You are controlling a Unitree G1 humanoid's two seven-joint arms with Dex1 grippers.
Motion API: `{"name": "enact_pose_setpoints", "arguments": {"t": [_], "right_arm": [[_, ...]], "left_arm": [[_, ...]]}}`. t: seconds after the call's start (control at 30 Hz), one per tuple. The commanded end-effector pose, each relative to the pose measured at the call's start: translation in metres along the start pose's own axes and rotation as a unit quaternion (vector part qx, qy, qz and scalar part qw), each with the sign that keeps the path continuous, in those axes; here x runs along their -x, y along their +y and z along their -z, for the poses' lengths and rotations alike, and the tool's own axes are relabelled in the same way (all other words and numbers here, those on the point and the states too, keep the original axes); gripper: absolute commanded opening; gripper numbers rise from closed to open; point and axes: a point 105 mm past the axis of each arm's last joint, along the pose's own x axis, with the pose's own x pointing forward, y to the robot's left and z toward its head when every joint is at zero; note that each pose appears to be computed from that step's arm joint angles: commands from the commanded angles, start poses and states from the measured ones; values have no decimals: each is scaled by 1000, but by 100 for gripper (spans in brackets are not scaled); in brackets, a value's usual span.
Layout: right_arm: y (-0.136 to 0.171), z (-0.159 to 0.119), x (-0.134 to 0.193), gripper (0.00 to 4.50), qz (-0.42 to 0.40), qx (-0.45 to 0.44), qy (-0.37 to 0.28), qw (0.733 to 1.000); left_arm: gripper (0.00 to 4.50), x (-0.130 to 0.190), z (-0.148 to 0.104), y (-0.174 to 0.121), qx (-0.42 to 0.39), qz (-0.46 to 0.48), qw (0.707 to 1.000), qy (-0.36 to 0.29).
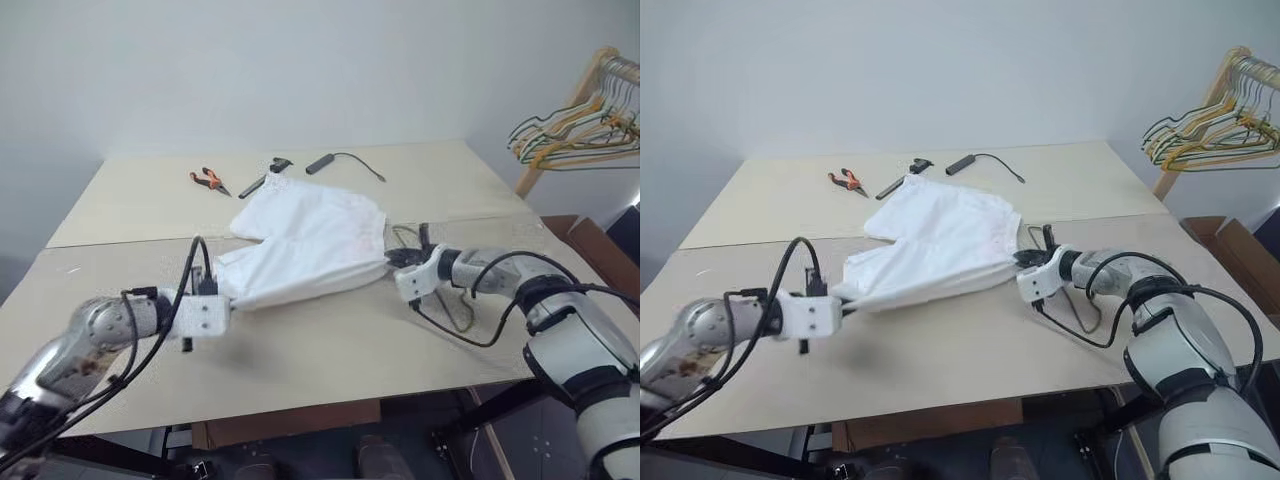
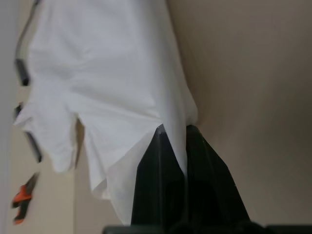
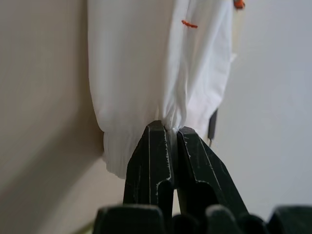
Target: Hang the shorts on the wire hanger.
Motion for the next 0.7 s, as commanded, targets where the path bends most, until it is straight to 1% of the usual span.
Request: {"name": "enact_pose_setpoints", "arguments": {"t": [0.03,0.1,0.27,0.43,0.5,0.67,0.7], "right_arm": [[12,17,23,0,-23,-3,28,999],[16,13,25,0,-29,-4,13,999],[29,-6,33,0,-41,-11,-42,998],[38,-16,43,0,-40,-30,-62,997],[43,-19,46,0,-43,-35,-67,996],[48,-29,50,0,-49,-46,-81,994],[48,-32,51,32,-52,-51,-87,994]], "left_arm": [[2,18,-12,-18,6,77,997,9],[2,21,-19,-29,3,107,994,11],[2,28,-26,-43,21,129,991,17],[2,40,-30,-64,36,178,983,13],[2,41,-25,-76,37,197,980,21],[2,32,-8,-97,44,206,977,21],[24,28,-2,-105,44,209,977,22]]}}
